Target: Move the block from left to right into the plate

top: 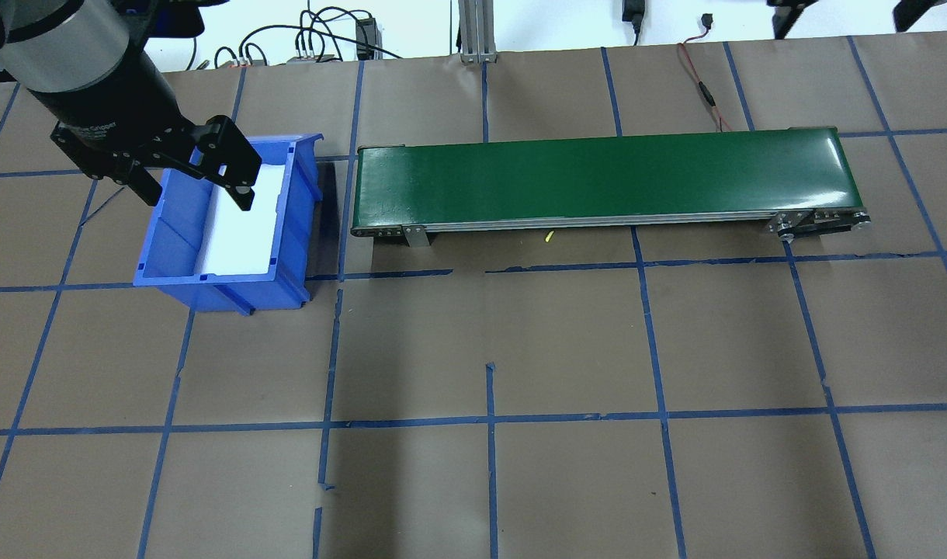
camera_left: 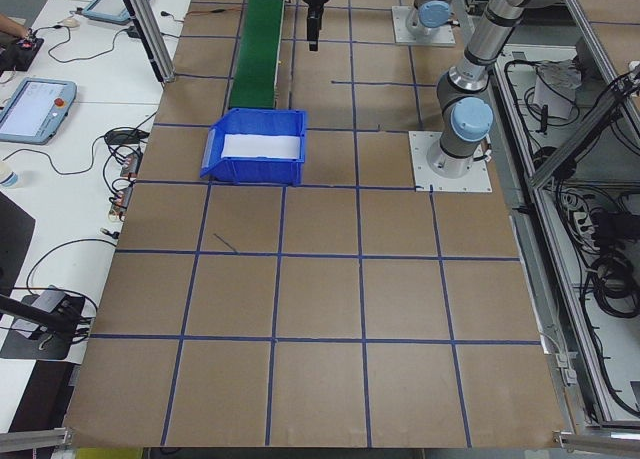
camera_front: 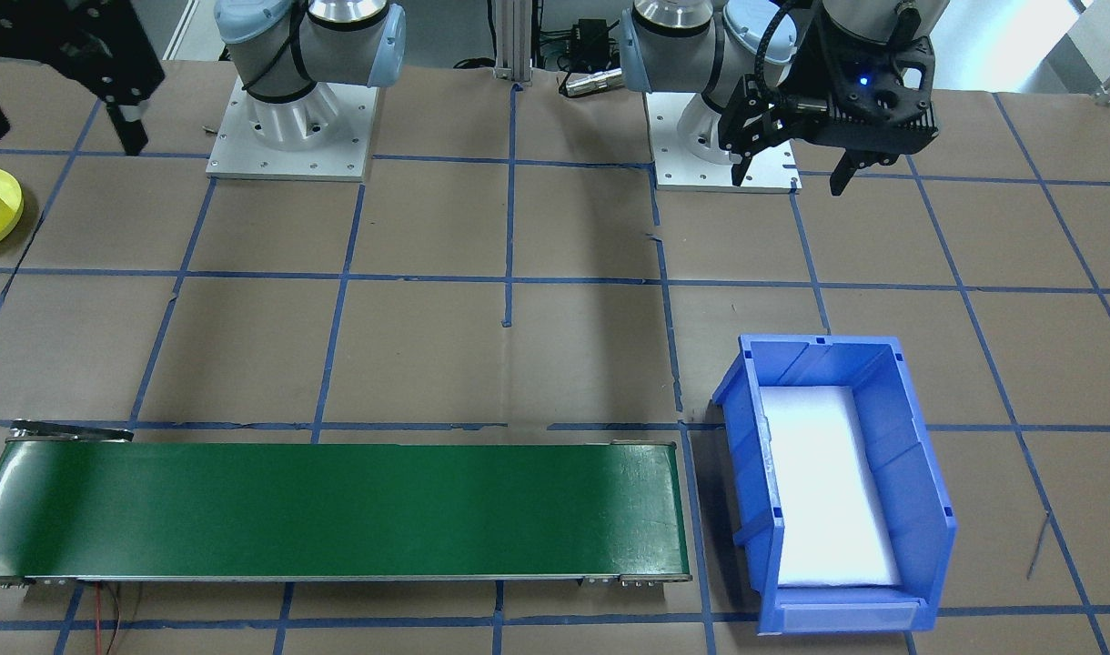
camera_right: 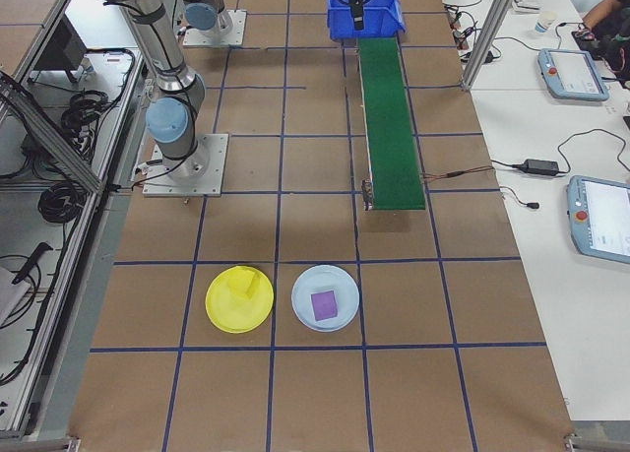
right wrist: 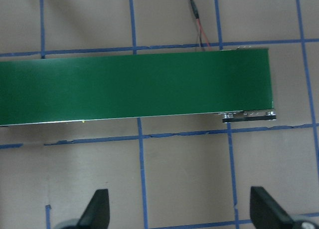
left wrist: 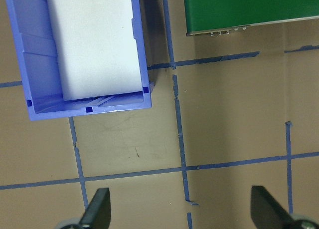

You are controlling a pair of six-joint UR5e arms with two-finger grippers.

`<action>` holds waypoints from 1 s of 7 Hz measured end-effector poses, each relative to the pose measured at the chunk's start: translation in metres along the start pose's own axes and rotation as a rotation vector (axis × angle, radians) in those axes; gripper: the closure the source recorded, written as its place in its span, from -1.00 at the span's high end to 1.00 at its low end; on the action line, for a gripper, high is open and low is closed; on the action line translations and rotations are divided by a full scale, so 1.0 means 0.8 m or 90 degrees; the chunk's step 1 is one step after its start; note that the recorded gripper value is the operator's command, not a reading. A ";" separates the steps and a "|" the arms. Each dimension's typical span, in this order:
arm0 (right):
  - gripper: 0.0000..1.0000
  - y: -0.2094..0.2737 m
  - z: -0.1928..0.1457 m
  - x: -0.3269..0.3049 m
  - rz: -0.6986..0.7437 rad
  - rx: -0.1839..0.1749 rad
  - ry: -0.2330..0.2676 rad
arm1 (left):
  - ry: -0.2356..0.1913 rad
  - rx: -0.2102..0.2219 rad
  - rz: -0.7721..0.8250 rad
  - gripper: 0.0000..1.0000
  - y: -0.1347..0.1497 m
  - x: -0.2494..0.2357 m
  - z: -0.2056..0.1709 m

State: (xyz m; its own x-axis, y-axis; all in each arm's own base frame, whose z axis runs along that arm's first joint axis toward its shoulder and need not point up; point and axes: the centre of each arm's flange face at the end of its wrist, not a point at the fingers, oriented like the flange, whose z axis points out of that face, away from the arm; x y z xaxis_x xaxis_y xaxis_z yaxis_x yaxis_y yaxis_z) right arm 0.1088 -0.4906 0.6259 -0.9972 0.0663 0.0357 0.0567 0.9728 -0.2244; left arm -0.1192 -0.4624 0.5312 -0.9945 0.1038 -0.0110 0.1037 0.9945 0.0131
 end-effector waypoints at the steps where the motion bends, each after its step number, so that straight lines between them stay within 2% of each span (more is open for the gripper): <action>1: 1.00 0.010 0.013 -0.031 0.014 -0.014 -0.009 | 0.000 0.000 0.000 1.00 0.000 0.000 0.000; 4: 1.00 0.025 0.073 -0.053 0.017 -0.062 -0.006 | 0.000 0.001 0.000 1.00 0.000 0.000 -0.001; 7: 1.00 0.040 0.111 -0.060 0.010 -0.101 -0.016 | -0.001 0.001 0.000 1.00 0.001 0.000 -0.001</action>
State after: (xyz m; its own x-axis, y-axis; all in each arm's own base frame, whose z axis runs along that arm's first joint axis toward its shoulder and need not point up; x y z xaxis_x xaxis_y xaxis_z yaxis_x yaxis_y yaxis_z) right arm 0.1537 -0.4823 0.5306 -0.9968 0.0789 0.0090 0.0781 0.9946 -0.0683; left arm -0.1189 -0.4616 0.5318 -0.9945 0.1036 -0.0124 0.1035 0.9946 0.0108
